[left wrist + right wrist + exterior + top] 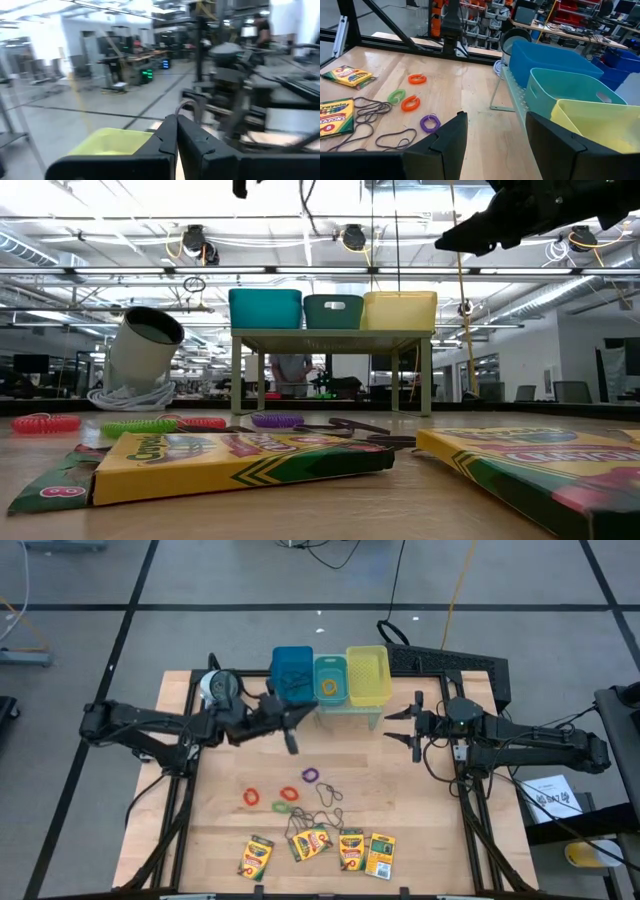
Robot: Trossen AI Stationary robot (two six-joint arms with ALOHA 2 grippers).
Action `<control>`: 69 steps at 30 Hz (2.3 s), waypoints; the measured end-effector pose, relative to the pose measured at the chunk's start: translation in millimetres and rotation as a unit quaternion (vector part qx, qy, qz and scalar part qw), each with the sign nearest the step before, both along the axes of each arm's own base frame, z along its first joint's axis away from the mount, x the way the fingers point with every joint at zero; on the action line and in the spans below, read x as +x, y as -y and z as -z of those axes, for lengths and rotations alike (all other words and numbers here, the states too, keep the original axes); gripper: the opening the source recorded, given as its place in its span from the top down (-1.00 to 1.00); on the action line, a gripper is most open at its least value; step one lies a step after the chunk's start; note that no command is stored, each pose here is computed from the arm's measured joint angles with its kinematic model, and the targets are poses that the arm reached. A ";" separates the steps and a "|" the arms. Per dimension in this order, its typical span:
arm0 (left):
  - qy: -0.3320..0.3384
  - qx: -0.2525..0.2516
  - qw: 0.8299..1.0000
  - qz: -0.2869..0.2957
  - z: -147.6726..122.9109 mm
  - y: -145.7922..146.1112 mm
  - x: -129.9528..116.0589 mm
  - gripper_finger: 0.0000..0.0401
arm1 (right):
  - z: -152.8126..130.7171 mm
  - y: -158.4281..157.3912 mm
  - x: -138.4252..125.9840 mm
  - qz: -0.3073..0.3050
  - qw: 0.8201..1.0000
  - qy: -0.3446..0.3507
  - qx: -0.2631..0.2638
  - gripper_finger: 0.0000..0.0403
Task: Pick & Place Office Desk Supplies
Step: Put the purple rubber band into the blue bin on the shelf
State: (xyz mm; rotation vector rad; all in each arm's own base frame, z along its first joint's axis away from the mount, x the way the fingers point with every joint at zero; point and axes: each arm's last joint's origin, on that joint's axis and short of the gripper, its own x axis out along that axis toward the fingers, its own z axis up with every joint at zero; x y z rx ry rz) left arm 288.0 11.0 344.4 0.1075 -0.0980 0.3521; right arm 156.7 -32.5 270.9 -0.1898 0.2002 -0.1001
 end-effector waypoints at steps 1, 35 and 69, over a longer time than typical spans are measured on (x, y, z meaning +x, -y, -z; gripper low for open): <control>0.005 -0.001 1.000 -0.010 -0.9 -4.1 -0.4 0.93 | 0.0 0.0 0.0 0.000 1.000 0.000 0.000 0.04; -0.033 -0.061 0.975 -0.210 12.4 -105.0 -24.0 0.94 | 23.5 0.5 -30.1 -0.004 0.998 0.063 0.005 0.04; -0.139 -0.110 0.952 -0.249 58.2 -116.2 -5.8 0.80 | 41.3 0.6 -31.9 -0.001 0.989 0.146 0.012 0.04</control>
